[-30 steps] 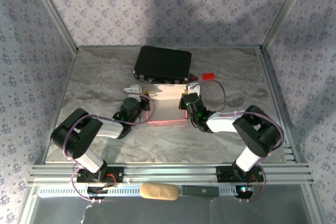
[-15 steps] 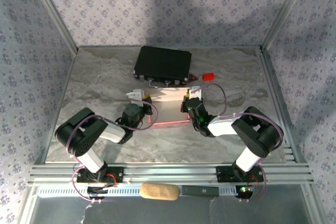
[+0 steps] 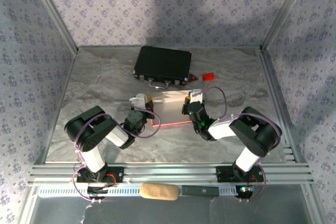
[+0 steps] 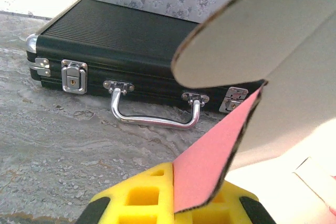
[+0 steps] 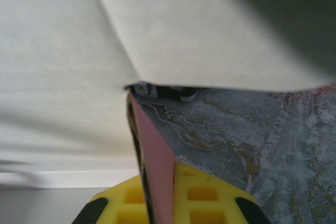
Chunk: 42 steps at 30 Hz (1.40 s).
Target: Fold the paper box
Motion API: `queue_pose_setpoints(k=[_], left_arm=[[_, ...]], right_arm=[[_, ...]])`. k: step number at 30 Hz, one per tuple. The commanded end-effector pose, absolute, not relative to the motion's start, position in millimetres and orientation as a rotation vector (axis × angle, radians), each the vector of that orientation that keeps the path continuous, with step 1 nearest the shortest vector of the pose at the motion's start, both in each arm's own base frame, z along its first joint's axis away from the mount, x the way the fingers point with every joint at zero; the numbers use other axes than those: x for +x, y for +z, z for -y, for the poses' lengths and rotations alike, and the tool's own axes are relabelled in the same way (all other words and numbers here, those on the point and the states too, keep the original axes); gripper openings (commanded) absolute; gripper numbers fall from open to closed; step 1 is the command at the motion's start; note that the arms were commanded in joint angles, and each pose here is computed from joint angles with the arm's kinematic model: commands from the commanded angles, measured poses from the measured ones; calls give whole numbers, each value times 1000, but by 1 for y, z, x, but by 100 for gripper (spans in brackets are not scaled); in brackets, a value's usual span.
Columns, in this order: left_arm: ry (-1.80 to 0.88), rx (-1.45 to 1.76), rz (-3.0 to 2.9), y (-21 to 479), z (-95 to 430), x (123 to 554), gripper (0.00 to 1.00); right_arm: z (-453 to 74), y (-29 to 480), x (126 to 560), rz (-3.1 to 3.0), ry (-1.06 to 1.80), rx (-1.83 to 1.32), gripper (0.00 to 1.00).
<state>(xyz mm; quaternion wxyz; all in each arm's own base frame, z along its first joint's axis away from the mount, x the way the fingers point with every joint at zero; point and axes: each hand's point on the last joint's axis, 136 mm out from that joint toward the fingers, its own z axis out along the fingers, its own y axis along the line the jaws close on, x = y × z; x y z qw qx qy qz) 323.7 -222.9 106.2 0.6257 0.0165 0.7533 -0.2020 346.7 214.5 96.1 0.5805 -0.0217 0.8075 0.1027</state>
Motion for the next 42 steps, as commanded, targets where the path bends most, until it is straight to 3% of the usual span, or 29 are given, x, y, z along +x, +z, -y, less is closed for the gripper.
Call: queue_pose_setpoints(k=[1,15,27,33,42], left_arm=[[-551,142,-1731,100,250,307,2],[-431,133,-1791,69,246,299,0],[-368,103,-1806,56,247,295,0],[-348,99,-1815,50,245,292,0],[-325,96,-1810,49,246,290,0]], right_arm=[[-235,79,332,-1929,295,-157,0],[-220,80,322,-1993,274,-104,0],[-213,93,309,-2036,356,8,18],[-209,91,305,-2085,364,54,33],[-209,95,299,-2118,408,48,37]])
